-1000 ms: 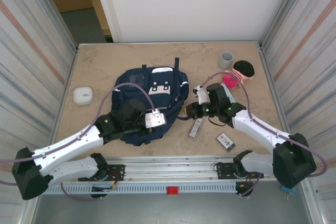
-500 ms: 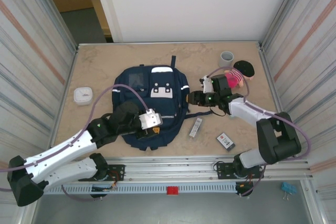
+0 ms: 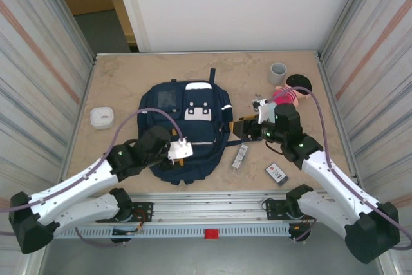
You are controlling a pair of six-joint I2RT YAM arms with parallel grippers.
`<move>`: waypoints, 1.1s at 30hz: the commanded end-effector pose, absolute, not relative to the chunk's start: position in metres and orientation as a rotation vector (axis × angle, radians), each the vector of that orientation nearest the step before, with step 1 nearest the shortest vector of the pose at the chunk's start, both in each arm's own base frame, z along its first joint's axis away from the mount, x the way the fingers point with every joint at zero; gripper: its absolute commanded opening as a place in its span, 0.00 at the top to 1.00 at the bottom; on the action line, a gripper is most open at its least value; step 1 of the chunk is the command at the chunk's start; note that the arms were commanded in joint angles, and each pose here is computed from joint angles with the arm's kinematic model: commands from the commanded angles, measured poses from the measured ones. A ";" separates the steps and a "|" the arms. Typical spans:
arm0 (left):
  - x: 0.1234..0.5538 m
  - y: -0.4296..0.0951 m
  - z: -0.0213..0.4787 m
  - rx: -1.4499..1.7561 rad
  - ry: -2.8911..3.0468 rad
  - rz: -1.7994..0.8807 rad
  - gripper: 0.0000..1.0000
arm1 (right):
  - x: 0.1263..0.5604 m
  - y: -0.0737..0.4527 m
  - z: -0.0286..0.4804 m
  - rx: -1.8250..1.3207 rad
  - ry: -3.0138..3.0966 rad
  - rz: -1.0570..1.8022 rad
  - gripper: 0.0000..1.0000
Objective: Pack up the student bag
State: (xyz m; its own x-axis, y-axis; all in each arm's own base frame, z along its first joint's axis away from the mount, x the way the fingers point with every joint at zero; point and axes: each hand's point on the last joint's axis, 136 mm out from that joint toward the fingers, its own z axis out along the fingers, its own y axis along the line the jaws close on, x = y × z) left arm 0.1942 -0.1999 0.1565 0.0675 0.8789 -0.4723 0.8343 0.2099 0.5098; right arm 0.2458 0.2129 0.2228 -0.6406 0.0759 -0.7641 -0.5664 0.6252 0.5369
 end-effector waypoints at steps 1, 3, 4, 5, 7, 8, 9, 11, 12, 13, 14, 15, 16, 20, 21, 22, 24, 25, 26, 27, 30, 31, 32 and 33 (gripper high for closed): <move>0.214 -0.210 0.157 1.589 1.704 0.114 0.12 | 0.242 0.209 0.207 -0.366 2.090 0.989 0.39; 0.226 -0.215 0.154 1.544 1.736 0.051 0.11 | 0.240 0.211 0.203 -0.362 2.095 1.002 0.39; 0.229 -0.218 0.149 1.551 1.754 0.013 0.11 | 0.239 0.212 0.200 -0.360 2.102 1.003 0.39; 0.231 -0.221 0.147 1.562 1.764 0.000 0.11 | 0.238 0.212 0.198 -0.361 2.105 1.005 0.39; 0.232 -0.227 0.135 1.628 1.769 -0.013 0.10 | 0.236 0.215 0.194 -0.364 2.116 1.005 0.39; 0.230 -0.228 0.130 1.660 1.775 -0.022 0.10 | 0.236 0.215 0.192 -0.366 2.121 1.003 0.39; 0.229 -0.230 0.125 1.689 1.786 -0.035 0.09 | 0.234 0.217 0.190 -0.368 2.128 1.006 0.39; 0.225 -0.234 0.114 1.735 1.799 -0.058 0.09 | 0.232 0.219 0.184 -0.373 2.145 1.006 0.39; 0.223 -0.235 0.109 1.756 1.802 -0.068 0.08 | 0.231 0.220 0.180 -0.375 2.154 1.005 0.39; 0.221 -0.237 0.105 1.775 1.801 -0.074 0.07 | 0.230 0.221 0.178 -0.377 2.159 1.006 0.39; 0.219 -0.238 0.101 1.787 1.805 -0.077 0.07 | 0.229 0.223 0.175 -0.380 2.163 1.008 0.39; 0.218 -0.239 0.097 1.794 1.814 -0.081 0.07 | 0.228 0.224 0.173 -0.383 2.167 1.010 0.39; 0.218 -0.239 0.091 1.801 1.821 -0.079 0.06 | 0.227 0.226 0.171 -0.386 2.171 1.014 0.39; 0.236 -0.234 0.074 1.771 1.847 0.042 0.06 | 0.225 0.231 0.165 -0.402 2.186 1.024 0.39; 0.243 -0.234 0.073 1.749 1.849 0.076 0.06 | 0.224 0.232 0.163 -0.406 2.188 1.026 0.39; 0.246 -0.234 0.072 1.738 1.849 0.099 0.09 | 0.224 0.233 0.162 -0.407 2.191 1.026 0.39; 0.253 -0.236 0.074 1.711 1.840 0.128 0.26 | 0.223 0.235 0.161 -0.414 2.193 1.030 0.39; 0.254 -0.238 0.076 1.702 1.834 0.123 0.36 | 0.222 0.235 0.160 -0.416 2.194 1.029 0.39; 0.253 -0.241 0.082 1.692 1.824 0.112 0.45 | 0.222 0.235 0.159 -0.418 2.194 1.028 0.39; 0.252 -0.244 0.091 1.674 1.816 0.082 0.53 | 0.221 0.234 0.159 -0.417 2.194 1.026 0.39; 0.252 -0.249 0.129 1.566 1.786 0.005 0.82 | 0.218 0.233 0.161 -0.425 2.184 1.034 0.38; 0.253 -0.250 0.141 1.520 1.783 -0.016 0.88 | 0.215 0.237 0.165 -0.444 2.172 1.067 0.38; 0.254 -0.250 0.155 1.471 1.781 -0.042 0.92 | 0.209 0.243 0.172 -0.481 2.156 1.109 0.38; 0.256 -0.250 0.167 1.428 1.784 -0.061 0.96 | 0.205 0.247 0.175 -0.486 2.164 1.117 0.36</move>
